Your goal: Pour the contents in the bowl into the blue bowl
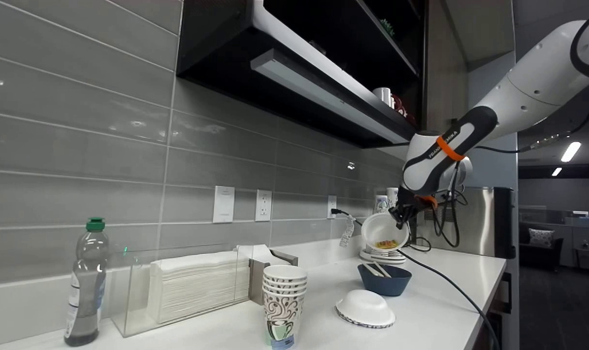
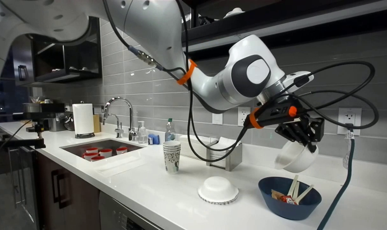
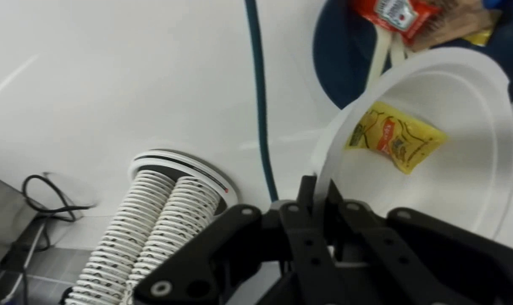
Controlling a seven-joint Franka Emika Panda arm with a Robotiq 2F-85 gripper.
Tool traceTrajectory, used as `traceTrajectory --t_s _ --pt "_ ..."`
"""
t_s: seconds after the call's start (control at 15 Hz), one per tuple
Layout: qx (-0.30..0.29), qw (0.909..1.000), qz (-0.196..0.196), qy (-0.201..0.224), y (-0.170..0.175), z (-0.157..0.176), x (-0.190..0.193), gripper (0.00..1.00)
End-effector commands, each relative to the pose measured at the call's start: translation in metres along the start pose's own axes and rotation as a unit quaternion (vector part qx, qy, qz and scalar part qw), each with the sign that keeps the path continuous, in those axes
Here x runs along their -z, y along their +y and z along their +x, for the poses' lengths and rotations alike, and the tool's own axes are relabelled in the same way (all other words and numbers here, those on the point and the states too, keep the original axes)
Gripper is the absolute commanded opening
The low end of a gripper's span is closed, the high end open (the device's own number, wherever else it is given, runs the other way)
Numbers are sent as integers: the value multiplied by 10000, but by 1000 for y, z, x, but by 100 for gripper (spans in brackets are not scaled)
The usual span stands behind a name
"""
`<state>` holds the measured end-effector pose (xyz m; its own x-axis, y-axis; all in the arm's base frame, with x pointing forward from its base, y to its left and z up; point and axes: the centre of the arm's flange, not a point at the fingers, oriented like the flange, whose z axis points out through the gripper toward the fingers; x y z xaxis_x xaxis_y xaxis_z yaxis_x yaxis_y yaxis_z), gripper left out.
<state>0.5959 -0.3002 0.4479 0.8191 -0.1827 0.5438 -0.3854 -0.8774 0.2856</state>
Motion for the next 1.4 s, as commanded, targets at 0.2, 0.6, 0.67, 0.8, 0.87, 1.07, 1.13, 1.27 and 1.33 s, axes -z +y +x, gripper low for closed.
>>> traceTrajectory --t_s 0.2,0.6,0.67,0.8,0.87,1.07,1.13,1.27,1.33 --pt "718 9892 -1257 230 -46 -19 -7 1" --pt "1980 9538 -2218 424 -97 -16 -22 1" --pt "2145 9463 -2380 438 -102 -16 -23 1" --pt "2510 9255 -2808 394 -114 -17 -23 1" --pt "2645 9141 -3049 379 -119 -18 -22 1" --pt "3001 8891 -3442 302 -137 -17 -22 1" --pt "2728 9088 -3157 -7 -139 -15 -21 1" --pt "2232 9349 -2746 -261 -129 -11 -15 1" --pt "2119 9442 -2494 -362 -117 -9 -4 1"
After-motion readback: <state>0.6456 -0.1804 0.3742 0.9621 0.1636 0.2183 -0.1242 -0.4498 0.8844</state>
